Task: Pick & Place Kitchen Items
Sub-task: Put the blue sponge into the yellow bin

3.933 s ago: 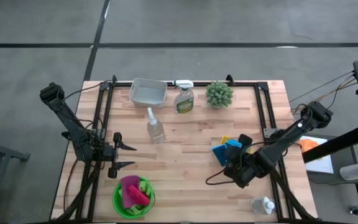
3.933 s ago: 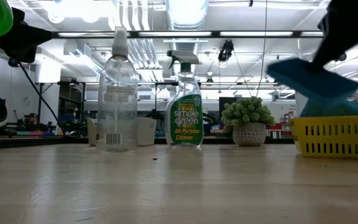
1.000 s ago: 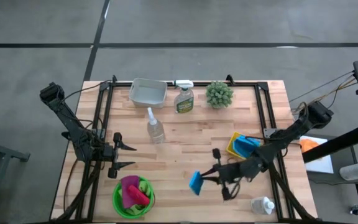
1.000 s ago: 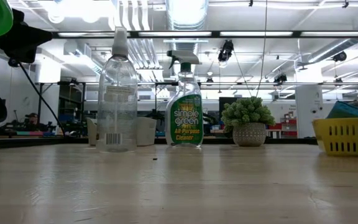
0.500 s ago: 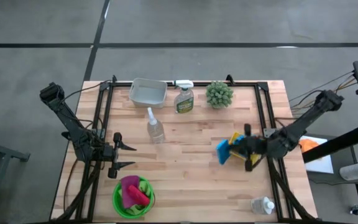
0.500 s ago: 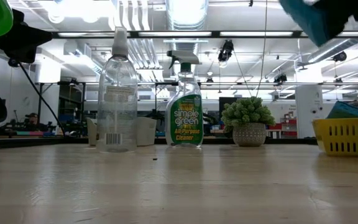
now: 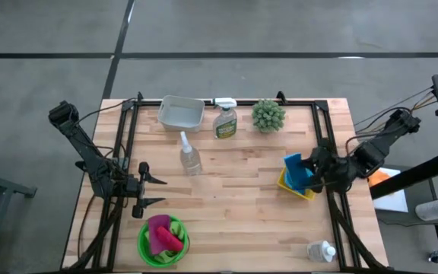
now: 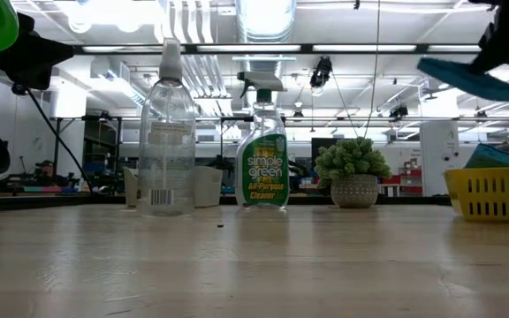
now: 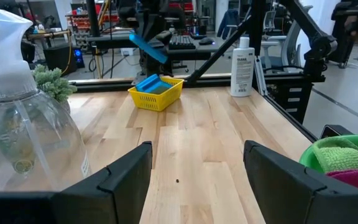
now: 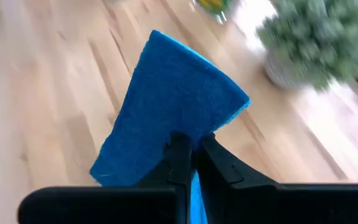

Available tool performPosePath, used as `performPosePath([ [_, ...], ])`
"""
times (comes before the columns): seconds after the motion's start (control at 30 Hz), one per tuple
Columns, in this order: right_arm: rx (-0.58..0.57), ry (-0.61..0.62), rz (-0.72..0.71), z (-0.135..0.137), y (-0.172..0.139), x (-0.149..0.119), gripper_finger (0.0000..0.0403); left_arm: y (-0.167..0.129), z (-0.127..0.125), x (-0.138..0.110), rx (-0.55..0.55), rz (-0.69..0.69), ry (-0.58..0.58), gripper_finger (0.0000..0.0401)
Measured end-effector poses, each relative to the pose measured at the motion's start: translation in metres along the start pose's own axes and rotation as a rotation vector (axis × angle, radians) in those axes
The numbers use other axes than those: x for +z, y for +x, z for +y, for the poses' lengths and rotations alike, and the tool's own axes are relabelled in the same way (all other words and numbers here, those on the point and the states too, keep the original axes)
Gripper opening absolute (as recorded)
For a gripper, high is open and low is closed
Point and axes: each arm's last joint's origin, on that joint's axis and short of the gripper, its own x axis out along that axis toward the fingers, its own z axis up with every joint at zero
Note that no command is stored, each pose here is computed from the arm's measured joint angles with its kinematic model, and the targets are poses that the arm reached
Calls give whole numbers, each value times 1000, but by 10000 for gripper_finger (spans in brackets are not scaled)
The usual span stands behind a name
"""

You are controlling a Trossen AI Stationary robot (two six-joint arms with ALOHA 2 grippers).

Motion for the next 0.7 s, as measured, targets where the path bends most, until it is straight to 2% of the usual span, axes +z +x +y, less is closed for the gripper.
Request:
performPosePath([
  [0.37,-181,-66,392,35,26,-11,18,0,0,0,0,0,0,254],
  [0.57,-281,-105,539,48,44,-18,18,0,0,0,0,0,0,254],
  [0.7,-341,-120,582,53,53,-17,18,0,0,0,0,0,0,254],
])
